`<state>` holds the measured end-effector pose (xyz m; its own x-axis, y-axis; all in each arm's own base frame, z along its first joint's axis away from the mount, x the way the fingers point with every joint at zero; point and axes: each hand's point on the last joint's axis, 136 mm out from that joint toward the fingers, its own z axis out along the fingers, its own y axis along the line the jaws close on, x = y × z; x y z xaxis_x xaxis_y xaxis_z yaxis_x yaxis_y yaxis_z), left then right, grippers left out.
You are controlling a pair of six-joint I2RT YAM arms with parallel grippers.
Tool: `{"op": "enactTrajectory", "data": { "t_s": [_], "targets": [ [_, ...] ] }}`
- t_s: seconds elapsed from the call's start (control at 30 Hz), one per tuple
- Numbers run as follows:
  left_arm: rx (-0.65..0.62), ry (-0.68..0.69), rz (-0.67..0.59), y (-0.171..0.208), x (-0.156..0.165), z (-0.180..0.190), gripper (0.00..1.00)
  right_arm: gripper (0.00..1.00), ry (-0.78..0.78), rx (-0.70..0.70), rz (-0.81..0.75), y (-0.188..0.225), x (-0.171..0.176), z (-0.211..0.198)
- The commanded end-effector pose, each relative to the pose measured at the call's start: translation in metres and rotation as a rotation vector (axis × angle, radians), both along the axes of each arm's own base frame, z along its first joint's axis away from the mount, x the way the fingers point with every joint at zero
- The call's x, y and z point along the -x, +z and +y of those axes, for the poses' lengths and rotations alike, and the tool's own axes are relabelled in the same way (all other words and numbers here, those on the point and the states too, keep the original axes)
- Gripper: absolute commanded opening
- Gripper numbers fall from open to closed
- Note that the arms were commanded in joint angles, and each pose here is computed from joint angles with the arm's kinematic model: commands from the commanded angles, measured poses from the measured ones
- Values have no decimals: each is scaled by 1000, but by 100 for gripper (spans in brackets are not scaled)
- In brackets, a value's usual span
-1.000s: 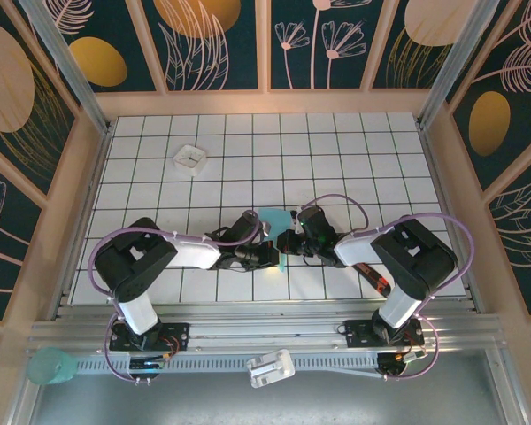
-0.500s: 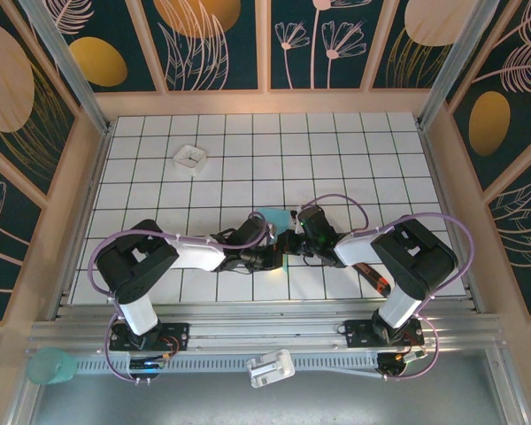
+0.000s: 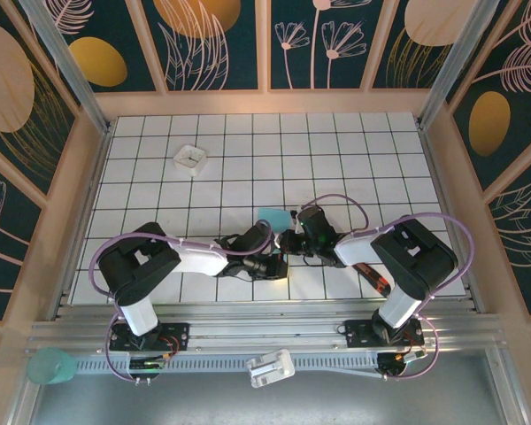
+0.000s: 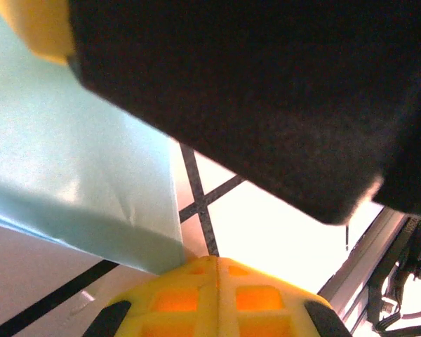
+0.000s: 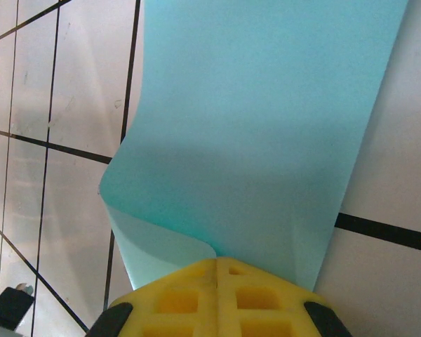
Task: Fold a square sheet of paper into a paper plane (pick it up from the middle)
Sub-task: Third fold the triangle at the center of the table.
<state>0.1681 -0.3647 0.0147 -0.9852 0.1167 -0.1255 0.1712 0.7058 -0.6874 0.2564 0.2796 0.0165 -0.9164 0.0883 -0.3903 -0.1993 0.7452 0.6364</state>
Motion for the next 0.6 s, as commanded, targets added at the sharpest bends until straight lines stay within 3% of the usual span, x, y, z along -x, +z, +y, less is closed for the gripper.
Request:
{"op": "enactTrajectory", "data": {
  "t_s": [0.0,0.2,0.33,0.57],
  "targets": [
    [39,-12,-4,20,1,2,0,0,-37,227,178,-63,36,-47],
    [132,131,-69,54,-46,33,0,0,-34,228,177,-63,36,-47],
    [141,221,-68,53,-73,52,0,0,-30,223,177,-62,35,-45],
    [120,251,-66,43,-96,49,0,0,-25,224,178,-63,35,-45]
  ]
}}
